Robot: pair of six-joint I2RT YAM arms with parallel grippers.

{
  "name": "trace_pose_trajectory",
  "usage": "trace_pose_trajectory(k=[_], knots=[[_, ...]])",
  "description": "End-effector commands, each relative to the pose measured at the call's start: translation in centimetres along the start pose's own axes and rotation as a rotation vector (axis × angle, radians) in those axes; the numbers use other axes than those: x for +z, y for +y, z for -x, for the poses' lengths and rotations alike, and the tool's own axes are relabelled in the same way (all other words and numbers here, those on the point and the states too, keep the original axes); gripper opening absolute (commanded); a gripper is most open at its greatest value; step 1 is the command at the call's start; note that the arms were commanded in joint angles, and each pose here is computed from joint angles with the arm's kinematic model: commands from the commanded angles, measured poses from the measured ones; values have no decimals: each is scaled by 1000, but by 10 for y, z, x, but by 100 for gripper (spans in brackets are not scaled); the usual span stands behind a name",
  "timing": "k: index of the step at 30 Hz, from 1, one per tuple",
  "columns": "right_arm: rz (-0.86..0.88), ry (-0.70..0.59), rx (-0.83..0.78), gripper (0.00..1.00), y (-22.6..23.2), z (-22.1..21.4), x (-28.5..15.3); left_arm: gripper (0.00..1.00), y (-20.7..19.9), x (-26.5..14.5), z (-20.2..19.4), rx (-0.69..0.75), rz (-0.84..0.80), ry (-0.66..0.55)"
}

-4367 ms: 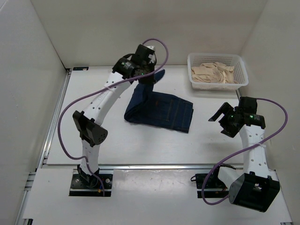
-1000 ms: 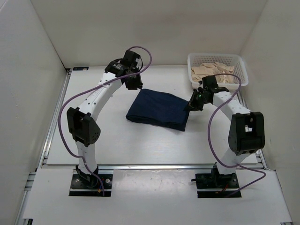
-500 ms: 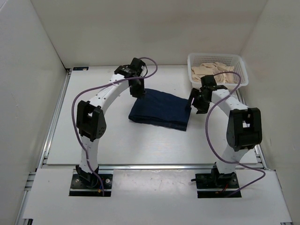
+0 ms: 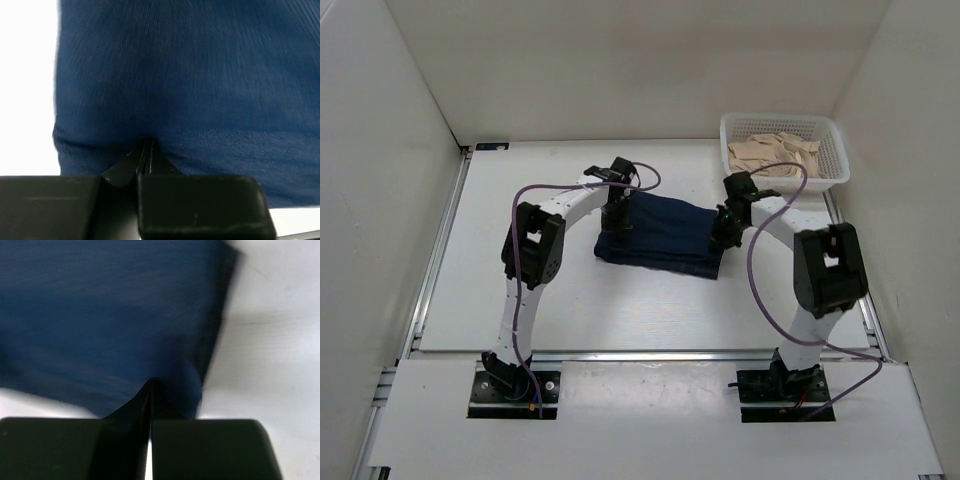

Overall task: Fold and stack the trousers
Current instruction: Fold the trousers

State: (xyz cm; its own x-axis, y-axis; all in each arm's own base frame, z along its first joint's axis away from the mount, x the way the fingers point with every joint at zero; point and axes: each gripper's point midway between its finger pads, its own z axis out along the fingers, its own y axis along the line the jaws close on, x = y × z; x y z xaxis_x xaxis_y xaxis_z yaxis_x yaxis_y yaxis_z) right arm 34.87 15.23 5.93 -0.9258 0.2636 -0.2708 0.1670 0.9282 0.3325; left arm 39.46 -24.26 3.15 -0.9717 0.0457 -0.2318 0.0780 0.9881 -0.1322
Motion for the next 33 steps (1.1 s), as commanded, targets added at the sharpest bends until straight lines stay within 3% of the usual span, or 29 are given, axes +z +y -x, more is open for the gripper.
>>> trace_pose_trajectory(k=[1, 5, 9, 12, 13, 14, 16, 17, 19, 21, 22, 24, 28, 33], knots=[[-65, 92, 38, 1, -24, -23, 33, 10, 6, 4, -14, -9, -1, 30], [-61, 129, 26, 1, -27, -32, 39, 10, 24, -2, -44, -58, 44, 57], [-7, 55, -10, 1, -2, -15, 9, 10, 43, -30, -70, -107, 90, 34], [41, -62, -39, 1, 16, 8, -34, 10, 47, -78, -59, -128, 72, -77], [27, -110, -42, 4, 17, 17, -47, 17, 47, -101, -52, -130, 65, -132], [30, -159, -59, 11, 19, 23, -71, 21, 49, -116, -46, -123, 75, -166], [26, -250, -73, 47, 24, 38, -102, 29, 53, -160, -29, -109, 102, -256], [-9, -313, -79, 76, 18, 42, -125, 40, 55, -174, -24, -112, 110, -284], [-31, -427, -81, 92, 14, 51, -165, 47, 63, -211, -13, -119, 136, -356], [-93, -483, -57, 96, -3, 51, -186, 69, 73, -236, -7, -136, 151, -407], [-124, -545, -44, 97, -12, 51, -206, 70, 76, -260, -3, -154, 138, -469], [-178, -594, -28, 97, -28, 48, -227, 100, 84, -282, -3, -179, 129, -527], [-260, -708, -4, 97, -54, 37, -273, 100, 115, -334, -7, -245, 135, -690], [-291, -724, 17, 98, -70, 20, -278, 100, 141, -376, -23, -310, 138, -851]])
